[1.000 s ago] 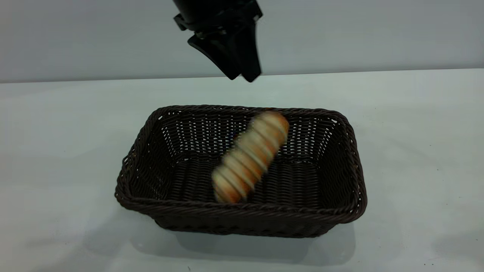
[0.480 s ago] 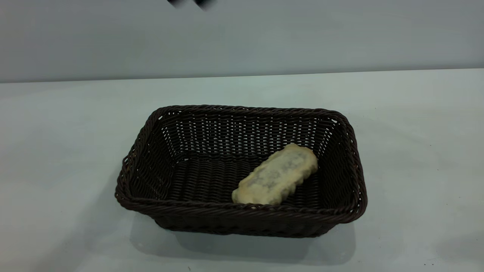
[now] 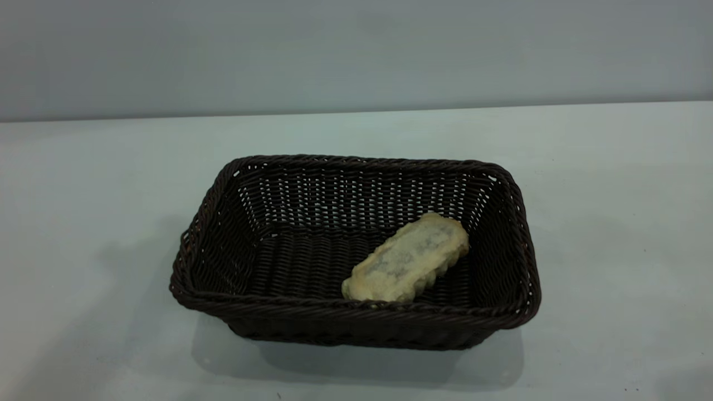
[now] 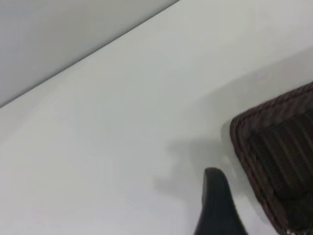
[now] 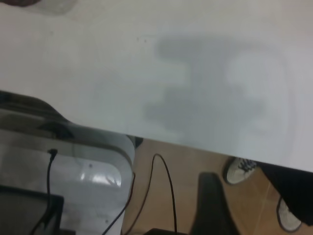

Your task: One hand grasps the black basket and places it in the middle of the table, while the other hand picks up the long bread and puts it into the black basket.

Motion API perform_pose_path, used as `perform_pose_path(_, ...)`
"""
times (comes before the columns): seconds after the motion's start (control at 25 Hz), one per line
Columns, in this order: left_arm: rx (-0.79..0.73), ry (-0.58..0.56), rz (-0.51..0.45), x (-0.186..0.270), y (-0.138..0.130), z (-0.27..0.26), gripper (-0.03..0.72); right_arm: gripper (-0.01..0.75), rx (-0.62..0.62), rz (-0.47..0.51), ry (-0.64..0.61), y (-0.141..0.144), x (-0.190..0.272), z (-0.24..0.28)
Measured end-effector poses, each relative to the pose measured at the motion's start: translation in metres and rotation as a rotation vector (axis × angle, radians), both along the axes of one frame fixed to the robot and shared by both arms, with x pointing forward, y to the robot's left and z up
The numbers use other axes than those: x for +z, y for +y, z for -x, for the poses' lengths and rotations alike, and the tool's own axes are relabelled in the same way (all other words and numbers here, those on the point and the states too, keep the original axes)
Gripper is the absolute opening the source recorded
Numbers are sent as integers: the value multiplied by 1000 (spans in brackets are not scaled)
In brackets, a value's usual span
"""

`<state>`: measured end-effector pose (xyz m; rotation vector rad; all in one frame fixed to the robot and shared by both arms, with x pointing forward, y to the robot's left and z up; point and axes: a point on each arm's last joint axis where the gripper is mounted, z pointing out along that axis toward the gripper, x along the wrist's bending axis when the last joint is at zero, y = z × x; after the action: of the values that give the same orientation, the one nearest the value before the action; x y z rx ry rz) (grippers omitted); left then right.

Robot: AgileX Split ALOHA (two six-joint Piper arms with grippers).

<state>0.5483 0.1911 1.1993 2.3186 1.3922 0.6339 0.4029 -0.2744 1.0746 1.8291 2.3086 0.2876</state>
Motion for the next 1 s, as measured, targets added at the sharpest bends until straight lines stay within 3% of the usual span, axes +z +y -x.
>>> perform_pose_path(0.52, 37, 71, 19, -30, 50, 129, 516, 528, 12, -126, -370, -6, 50, 84)
perform_pose_path(0.84, 3, 37, 144, -57, 73, 213, 516, 528, 87, -151, -624, -12, 64, 143)
perform_pose_path(1.0, -6, 2, 177, -77, 85, 247, 516, 528, 93, -158, -665, -14, 51, 160)
